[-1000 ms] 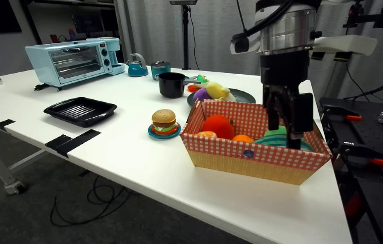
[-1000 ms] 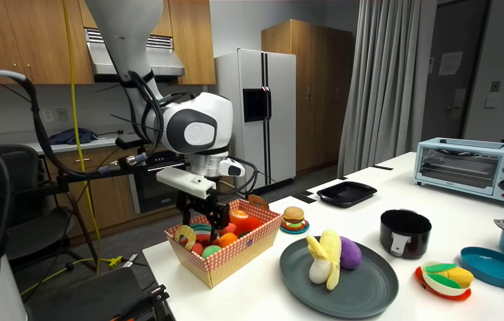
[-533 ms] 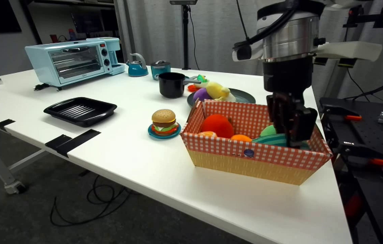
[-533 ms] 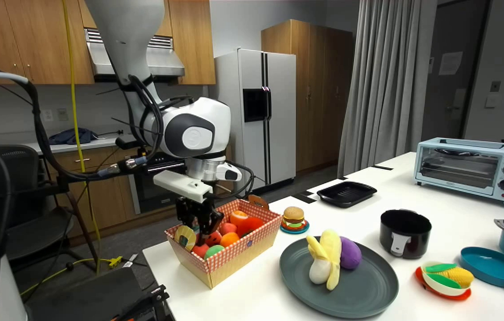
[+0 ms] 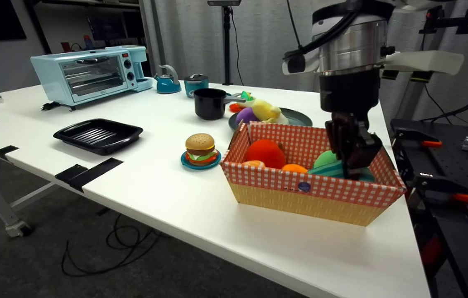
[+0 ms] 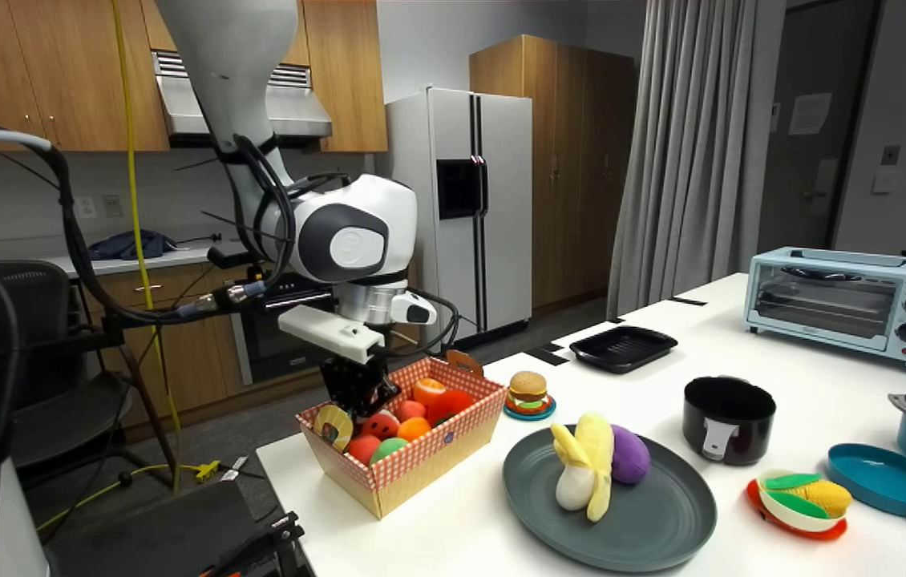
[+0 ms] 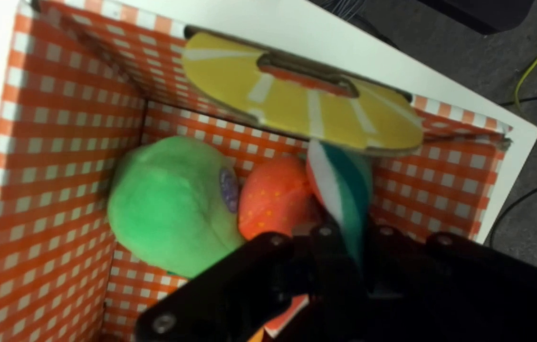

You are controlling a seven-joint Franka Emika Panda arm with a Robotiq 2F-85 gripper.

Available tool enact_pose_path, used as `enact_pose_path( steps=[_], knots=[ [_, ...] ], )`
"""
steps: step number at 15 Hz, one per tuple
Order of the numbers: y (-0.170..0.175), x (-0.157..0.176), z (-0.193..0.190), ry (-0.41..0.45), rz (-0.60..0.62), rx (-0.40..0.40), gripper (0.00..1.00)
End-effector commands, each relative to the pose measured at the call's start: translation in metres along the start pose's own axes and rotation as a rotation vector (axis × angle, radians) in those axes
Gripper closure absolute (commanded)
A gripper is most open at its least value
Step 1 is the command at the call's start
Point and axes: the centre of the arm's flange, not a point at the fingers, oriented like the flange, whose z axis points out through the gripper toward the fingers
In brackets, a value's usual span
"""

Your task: Take the watermelon plushie from the box and place it on the gray plate

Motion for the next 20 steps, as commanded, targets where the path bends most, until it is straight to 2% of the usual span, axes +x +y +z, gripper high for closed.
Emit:
enact_pose_path(
  steps=[1,12,17,20],
  knots=[
    [0.008,0.002,-0.016,0.022,0.027,-0.011,0.97],
    [0.057,0.003,-0.042,0.048,0.125,-0.081,0.97],
    [0.057,0.018,-0.08,0.086,0.121,-0.098,0.97],
    [0.069,0.02,-0.095,0.11,0.136,-0.138,0.97]
  ],
)
